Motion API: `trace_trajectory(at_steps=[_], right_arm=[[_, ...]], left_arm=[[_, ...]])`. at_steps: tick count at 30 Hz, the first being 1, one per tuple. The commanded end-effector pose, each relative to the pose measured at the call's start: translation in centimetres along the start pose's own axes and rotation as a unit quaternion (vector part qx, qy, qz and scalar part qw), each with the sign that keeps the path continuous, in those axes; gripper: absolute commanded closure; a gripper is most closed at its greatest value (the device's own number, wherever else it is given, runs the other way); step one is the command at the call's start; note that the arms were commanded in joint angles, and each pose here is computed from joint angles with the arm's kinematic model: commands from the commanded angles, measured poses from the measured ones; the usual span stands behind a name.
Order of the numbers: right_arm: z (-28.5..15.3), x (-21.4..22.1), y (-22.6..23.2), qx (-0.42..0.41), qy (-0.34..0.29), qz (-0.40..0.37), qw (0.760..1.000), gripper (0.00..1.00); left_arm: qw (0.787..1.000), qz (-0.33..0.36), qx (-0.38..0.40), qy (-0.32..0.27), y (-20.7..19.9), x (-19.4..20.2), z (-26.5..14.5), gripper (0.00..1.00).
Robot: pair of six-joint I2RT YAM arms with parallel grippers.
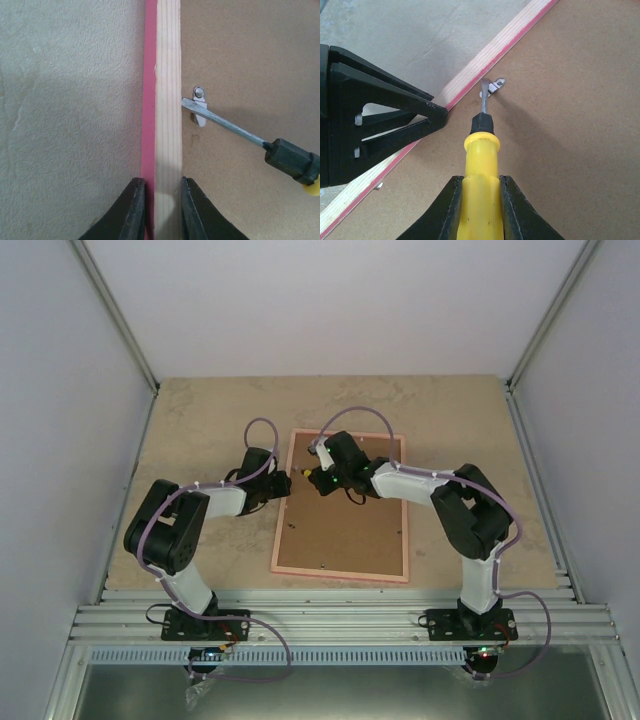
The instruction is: Take the photo out of the frame
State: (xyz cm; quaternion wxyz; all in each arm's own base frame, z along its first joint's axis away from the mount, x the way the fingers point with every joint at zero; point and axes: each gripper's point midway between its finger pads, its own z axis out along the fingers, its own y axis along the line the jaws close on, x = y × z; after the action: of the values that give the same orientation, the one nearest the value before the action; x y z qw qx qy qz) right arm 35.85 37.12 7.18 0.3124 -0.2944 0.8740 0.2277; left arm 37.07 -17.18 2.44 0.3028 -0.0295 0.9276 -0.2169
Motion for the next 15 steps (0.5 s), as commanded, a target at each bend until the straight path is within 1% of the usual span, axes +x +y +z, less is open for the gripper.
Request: trace_trajectory(at_steps=[1,15], right_arm=[[-1.01,1.06,-0.2,0.016,0.02,-0.006,1.0,1.0],[-1.82,1.11,-0.66,0.029,0.013,-0.003,0.999,1.0]], left_arm=[[0.996,-0.017,-0.02,0.089,1.42,5.26,0.17,0.82],[0.996,-0.016,-0.023,0.088,1.53,5.22,0.13,0.82]])
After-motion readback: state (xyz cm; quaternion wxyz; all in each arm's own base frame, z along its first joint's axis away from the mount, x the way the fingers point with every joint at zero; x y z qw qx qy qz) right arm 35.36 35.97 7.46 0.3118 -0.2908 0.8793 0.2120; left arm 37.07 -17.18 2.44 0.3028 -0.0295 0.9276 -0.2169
